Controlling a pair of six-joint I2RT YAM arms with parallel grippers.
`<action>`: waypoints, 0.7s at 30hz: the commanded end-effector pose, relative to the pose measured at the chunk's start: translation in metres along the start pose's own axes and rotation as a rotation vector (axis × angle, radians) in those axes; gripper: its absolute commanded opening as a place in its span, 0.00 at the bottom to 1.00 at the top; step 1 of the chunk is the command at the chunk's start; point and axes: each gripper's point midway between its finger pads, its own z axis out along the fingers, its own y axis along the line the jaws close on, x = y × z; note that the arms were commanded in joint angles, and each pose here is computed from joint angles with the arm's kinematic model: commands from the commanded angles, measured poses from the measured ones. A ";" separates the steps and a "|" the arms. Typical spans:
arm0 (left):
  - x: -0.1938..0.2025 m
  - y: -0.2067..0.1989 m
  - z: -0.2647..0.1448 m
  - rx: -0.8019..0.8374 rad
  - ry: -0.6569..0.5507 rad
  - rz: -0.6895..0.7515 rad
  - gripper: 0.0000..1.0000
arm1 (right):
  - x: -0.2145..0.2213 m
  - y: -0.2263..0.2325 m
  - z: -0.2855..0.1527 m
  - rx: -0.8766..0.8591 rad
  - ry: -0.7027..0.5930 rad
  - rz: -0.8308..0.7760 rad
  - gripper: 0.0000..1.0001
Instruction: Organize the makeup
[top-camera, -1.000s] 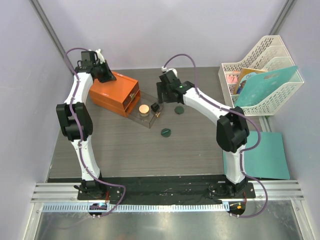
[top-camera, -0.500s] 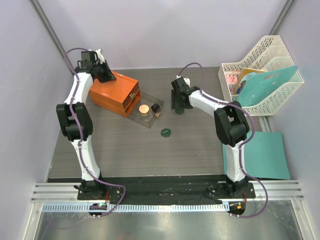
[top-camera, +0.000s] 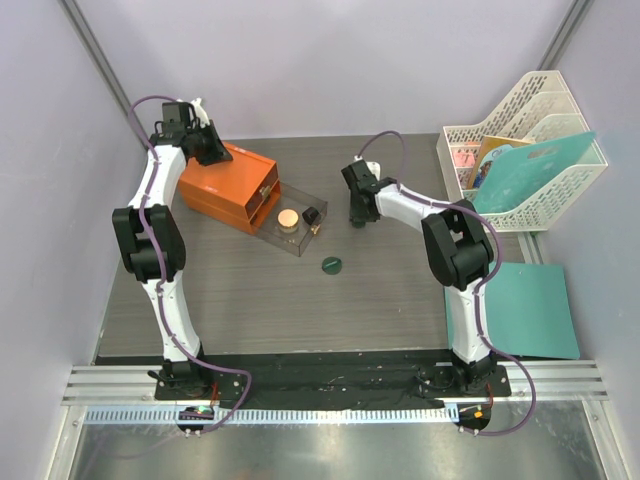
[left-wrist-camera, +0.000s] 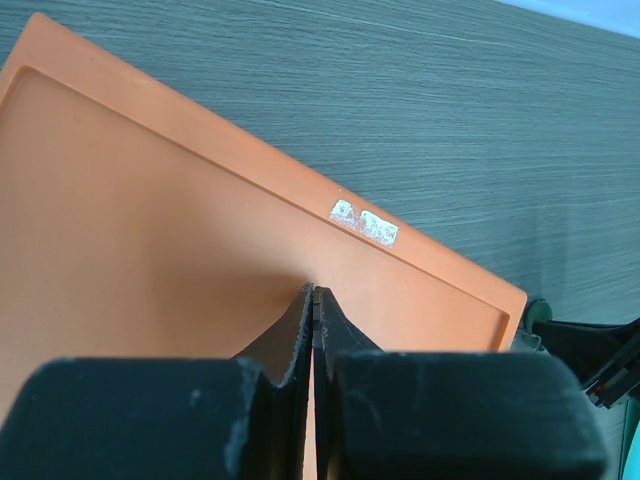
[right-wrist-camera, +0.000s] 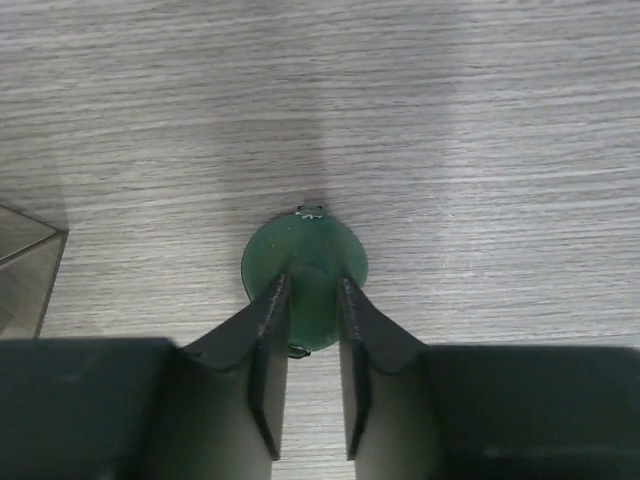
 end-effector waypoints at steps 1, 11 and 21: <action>0.243 0.098 -0.020 -0.372 0.856 -0.198 0.00 | 0.011 -0.004 0.010 0.012 0.011 0.017 0.23; 0.243 0.099 -0.020 -0.374 0.859 -0.199 0.00 | -0.014 -0.004 -0.017 -0.013 -0.070 0.031 0.01; 0.243 0.099 -0.020 -0.374 0.858 -0.198 0.00 | -0.081 0.018 -0.087 -0.131 -0.249 0.044 0.01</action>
